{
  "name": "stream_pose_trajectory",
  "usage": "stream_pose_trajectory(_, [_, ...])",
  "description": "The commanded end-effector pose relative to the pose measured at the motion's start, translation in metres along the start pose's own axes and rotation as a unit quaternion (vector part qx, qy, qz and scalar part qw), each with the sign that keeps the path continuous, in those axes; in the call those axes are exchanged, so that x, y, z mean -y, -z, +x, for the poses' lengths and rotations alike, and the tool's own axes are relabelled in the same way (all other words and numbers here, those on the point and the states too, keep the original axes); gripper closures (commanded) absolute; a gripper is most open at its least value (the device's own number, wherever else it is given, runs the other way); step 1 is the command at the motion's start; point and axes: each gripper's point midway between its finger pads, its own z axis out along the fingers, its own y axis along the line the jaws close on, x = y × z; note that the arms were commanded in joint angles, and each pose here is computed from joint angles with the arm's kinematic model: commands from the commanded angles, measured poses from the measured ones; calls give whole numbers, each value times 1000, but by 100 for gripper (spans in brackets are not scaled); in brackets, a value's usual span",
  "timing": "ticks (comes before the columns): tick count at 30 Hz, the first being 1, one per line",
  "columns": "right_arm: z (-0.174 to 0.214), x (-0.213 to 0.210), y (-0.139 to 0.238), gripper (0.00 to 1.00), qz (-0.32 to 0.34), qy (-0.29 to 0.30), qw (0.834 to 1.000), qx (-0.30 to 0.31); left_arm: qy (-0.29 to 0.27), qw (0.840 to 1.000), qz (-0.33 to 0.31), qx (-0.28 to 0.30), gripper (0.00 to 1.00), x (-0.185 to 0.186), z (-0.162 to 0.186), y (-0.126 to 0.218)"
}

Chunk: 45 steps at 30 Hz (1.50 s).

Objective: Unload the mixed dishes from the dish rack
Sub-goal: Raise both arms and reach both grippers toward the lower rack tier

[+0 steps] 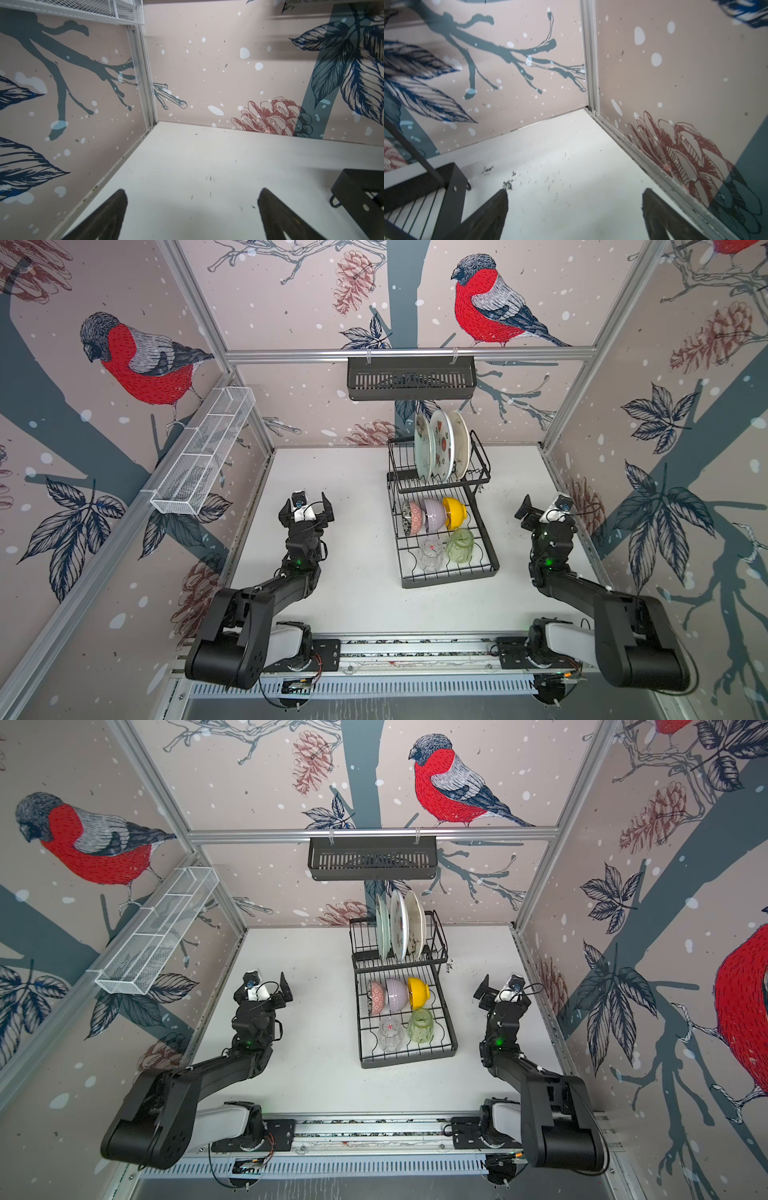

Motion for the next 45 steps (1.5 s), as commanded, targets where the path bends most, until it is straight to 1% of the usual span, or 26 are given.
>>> stream_pose_trajectory(1, [10,15,3,1,49,-58,996,-46,19,999,-1,-46,2,4,3,0])
stream_pose_trajectory(4, [14,5,10,0,34,-70,995,-63,43,996,19,-71,2,20,-2,-1])
stream_pose_trajectory(6, [18,-4,11,1,19,-77,993,-87,54,995,30,-82,2,32,-5,2])
stream_pose_trajectory(8, [23,-14,13,0,8,-79,991,-111,58,991,39,-110,3,44,-2,6])
stream_pose_trajectory(13, [35,-33,19,0,-16,-87,979,-182,61,977,72,-191,3,79,21,25])
stream_pose_trajectory(16, [40,-40,25,0,-32,-96,972,-211,69,964,112,-232,6,101,38,41])
stream_pose_trajectory(19, [51,-56,34,1,-73,-116,959,-247,67,956,131,-254,7,116,49,57])
stream_pose_trajectory(22, [63,-71,47,1,-114,-119,945,-283,69,946,163,-270,7,136,54,75])
stream_pose_trajectory(25, [74,-76,58,0,-128,-116,935,-311,78,933,202,-286,8,158,57,93])
stream_pose_trajectory(30, [81,-86,72,1,-159,-128,922,-328,91,918,240,-301,11,184,62,111])
stream_pose_trajectory(32, [81,-88,77,1,-167,-129,920,-330,104,909,260,-307,15,194,63,116])
stream_pose_trajectory(36, [78,-86,82,1,-166,-129,921,-327,105,901,271,-323,21,208,67,118])
stream_pose_trajectory(38, [74,-85,84,1,-166,-132,924,-319,109,893,283,-332,22,215,69,121])
stream_pose_trajectory(40, [71,-84,86,0,-166,-134,926,-313,116,887,294,-338,26,222,70,124])
stream_pose_trajectory(45, [71,-82,91,0,-168,-140,926,-308,114,874,306,-360,29,233,80,128])
